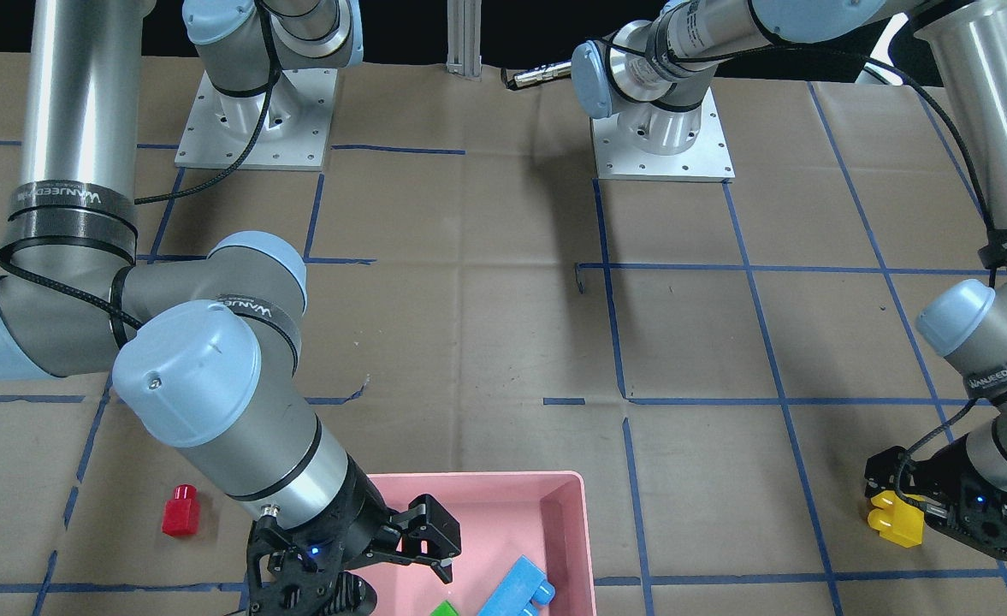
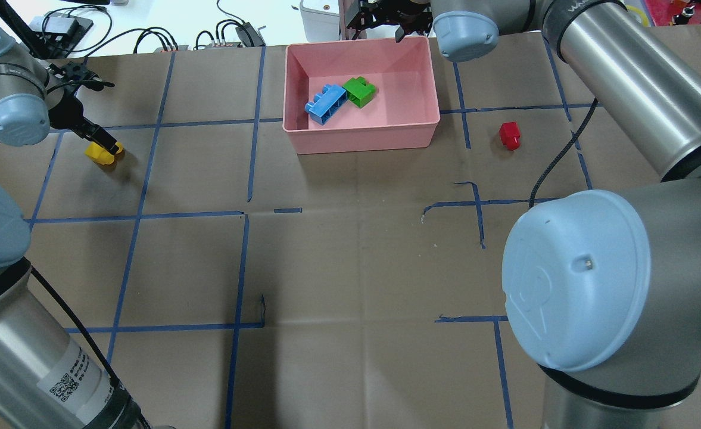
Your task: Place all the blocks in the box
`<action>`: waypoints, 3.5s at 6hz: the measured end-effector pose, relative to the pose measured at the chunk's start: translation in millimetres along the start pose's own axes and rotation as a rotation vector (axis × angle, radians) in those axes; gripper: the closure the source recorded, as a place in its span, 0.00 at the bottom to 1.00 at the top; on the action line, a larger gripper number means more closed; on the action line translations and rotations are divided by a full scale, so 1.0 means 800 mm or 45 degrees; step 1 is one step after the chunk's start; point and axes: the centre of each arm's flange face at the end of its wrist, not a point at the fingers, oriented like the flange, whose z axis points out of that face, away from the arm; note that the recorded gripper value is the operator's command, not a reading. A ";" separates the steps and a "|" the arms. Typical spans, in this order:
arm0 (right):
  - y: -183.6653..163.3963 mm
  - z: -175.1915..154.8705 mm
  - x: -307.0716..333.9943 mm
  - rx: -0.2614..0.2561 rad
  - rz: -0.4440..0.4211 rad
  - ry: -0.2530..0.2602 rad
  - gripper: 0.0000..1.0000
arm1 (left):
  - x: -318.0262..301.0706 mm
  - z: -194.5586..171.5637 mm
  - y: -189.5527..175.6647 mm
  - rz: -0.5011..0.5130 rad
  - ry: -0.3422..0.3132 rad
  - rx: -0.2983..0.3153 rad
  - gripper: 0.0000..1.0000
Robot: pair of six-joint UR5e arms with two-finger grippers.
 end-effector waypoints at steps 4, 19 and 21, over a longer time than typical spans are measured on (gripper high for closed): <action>0.050 -0.100 0.136 -0.234 0.104 0.387 0.00 | -0.009 0.037 0.017 -0.027 0.035 -0.020 0.18; 0.181 0.000 0.305 -0.172 0.038 0.581 0.97 | 0.112 -0.214 -0.185 -0.686 0.103 0.100 0.98; 0.169 -0.101 0.265 -0.115 -0.118 0.608 0.97 | 0.278 -0.227 -0.276 -0.896 0.165 0.092 0.98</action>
